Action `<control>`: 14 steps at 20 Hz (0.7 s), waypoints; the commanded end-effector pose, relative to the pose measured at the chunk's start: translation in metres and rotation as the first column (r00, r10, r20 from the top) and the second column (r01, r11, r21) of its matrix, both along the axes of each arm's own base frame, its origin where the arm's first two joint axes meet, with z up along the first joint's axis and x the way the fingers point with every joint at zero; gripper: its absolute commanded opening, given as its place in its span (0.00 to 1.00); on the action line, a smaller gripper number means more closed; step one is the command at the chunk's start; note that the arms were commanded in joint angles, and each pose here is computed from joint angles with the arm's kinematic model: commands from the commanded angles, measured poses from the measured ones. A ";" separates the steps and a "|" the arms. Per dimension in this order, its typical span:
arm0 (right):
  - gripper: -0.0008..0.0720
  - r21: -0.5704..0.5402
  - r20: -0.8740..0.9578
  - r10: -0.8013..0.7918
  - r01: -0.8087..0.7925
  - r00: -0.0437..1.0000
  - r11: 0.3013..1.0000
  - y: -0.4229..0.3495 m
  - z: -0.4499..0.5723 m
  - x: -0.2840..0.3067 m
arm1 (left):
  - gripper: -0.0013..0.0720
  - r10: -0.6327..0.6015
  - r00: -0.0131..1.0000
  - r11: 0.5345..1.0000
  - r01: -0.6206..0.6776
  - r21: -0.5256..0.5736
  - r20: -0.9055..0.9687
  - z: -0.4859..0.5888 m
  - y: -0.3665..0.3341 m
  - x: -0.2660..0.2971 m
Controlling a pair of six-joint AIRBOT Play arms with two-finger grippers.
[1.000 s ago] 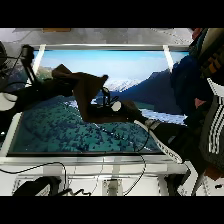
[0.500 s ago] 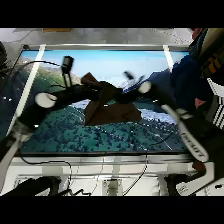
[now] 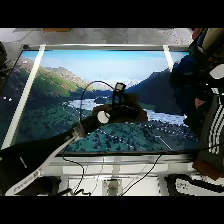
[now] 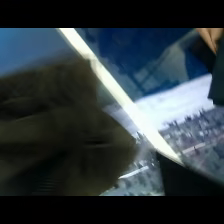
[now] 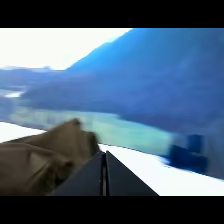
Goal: Fold the clothes and pants, and hang the long-sleeved shirts on hangers.
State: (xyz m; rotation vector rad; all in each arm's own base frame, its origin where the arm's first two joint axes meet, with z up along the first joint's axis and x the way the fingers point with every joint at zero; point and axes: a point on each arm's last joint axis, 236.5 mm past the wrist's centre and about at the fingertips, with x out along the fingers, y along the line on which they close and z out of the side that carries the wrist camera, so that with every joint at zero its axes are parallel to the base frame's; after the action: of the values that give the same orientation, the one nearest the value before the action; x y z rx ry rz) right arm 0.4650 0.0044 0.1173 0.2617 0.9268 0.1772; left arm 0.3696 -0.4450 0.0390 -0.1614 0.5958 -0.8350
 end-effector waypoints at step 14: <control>0.98 0.441 -0.336 -0.005 0.163 0.942 0.883 0.040 -0.210 -0.085 | 0.98 0.107 0.962 0.994 -0.104 -0.028 0.250 0.126 0.102 0.059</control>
State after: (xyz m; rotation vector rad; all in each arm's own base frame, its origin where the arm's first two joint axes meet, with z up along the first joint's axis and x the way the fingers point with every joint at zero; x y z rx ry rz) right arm 0.3836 0.0193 -0.0650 0.6545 1.1718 0.3144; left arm 0.4291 -0.3505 0.1626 -0.1063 0.3282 -0.7342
